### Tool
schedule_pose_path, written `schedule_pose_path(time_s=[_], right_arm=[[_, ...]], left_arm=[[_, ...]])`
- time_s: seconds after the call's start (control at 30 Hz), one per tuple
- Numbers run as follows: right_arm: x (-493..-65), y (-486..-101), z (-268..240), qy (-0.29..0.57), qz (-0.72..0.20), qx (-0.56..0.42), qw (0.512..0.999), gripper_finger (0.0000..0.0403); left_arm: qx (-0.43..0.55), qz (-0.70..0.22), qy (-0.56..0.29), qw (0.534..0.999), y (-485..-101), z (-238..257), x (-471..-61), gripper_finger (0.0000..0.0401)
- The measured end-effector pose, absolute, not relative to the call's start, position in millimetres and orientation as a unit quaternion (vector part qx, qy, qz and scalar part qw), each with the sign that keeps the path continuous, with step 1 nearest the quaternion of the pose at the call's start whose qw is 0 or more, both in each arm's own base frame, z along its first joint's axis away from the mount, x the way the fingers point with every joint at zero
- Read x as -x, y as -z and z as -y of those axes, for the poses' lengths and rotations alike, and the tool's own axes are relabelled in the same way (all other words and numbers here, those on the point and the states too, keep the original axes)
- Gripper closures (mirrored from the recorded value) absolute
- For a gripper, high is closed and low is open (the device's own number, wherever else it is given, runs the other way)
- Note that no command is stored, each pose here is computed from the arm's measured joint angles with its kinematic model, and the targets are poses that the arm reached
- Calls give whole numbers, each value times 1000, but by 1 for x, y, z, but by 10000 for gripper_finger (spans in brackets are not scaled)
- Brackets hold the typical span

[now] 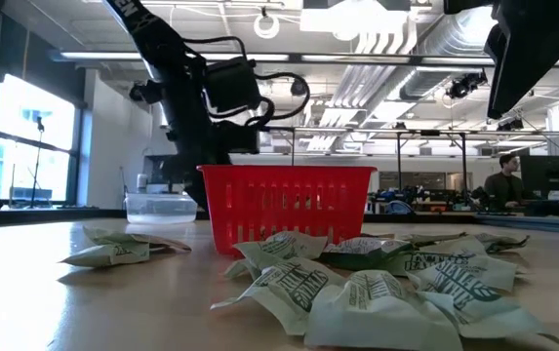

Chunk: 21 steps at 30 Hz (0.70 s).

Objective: Pick and place Stevia / Truvia into bins
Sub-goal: Put the white stevia packet into the red basket

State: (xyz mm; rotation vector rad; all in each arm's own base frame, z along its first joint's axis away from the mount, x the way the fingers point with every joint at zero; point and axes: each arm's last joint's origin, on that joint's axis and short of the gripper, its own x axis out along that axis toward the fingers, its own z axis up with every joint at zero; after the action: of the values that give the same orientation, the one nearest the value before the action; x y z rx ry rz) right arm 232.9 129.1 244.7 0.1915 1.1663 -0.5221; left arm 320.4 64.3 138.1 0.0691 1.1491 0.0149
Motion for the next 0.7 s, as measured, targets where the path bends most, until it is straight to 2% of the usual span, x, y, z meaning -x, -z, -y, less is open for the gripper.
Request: schedule_pose_path(time_s=[0.1, 0.23, 0.33, 0.47, 0.63, 0.7], right_arm=[[-231, -248, -128, 245, -534, -89, 804, 150], [-224, -258, -121, 257, -520, -77, 811, 162], [-214, -264, -110, 280, -532, -58, 797, 173], [-202, -255, -88, 274, -553, -109, 779, 189], [-188, -233, -74, 229, -522, -170, 804, 207], [-182, -226, -72, 215, -516, -184, 809, 209]], left_arm=[[15, -577, -34, 816, -144, -58, -311, 379], [107, -591, -65, 797, -172, -40, -308, 341], [134, -562, -66, 814, -199, -20, -311, 339], [133, -458, -54, 877, -230, 7, -330, 380], [134, -395, -12, 909, -244, 33, -350, 369], [140, -418, -12, 898, -235, 41, -350, 353]])
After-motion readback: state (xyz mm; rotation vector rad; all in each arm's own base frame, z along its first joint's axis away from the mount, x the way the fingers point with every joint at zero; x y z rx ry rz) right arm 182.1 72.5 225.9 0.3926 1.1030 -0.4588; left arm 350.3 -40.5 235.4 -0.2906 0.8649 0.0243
